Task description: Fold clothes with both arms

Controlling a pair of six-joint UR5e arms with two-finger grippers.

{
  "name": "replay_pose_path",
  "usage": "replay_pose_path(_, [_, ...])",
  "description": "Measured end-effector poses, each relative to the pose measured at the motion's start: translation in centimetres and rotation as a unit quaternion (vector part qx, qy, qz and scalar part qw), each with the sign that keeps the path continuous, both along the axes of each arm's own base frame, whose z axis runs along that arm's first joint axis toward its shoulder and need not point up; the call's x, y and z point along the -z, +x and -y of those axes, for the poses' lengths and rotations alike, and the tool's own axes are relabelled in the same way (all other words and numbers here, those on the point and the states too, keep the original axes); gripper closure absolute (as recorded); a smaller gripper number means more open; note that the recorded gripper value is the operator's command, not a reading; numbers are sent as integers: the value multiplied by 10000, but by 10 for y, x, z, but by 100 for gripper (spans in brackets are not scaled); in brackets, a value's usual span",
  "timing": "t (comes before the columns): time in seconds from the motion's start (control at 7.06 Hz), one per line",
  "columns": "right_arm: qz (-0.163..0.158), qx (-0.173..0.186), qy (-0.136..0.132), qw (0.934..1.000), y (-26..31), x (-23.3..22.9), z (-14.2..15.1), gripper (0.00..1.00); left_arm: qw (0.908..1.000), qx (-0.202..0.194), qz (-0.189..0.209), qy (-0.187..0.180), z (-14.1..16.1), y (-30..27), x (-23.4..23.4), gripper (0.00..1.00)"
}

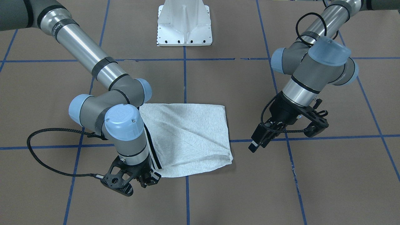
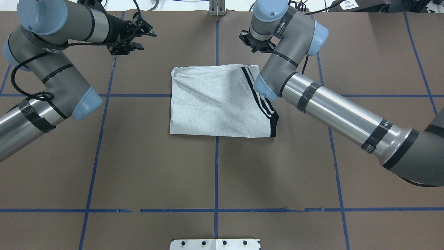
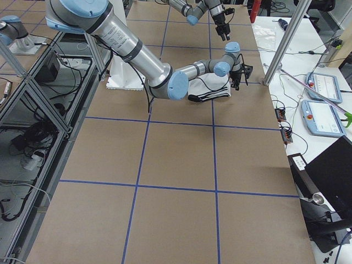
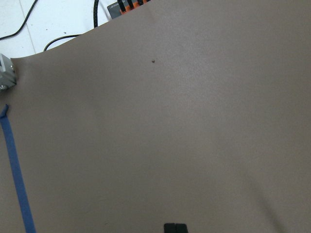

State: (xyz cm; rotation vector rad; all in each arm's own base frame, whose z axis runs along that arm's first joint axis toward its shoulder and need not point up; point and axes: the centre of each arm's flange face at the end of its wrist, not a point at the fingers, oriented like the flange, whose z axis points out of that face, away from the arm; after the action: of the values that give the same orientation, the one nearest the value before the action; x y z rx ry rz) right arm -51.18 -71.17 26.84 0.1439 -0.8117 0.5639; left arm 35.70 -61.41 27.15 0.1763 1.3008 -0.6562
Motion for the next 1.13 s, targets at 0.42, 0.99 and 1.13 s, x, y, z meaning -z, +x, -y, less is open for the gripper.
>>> replay_pose_path(0.42, [242,126,-45,9996,24,2,-3,100,9998,-61,153,81,-3,-2,-14,36])
replay_pose_path(0.99, [291,943,-17,9951,213,-94,-29,0,9700,-1134,1408,1628,-14,-52,-68,36])
replay_pose_path(1.13, [239,1207,32,9924,269,-112,-48,0,9560,-1394,1636,1996,-12,-86,-88,36])
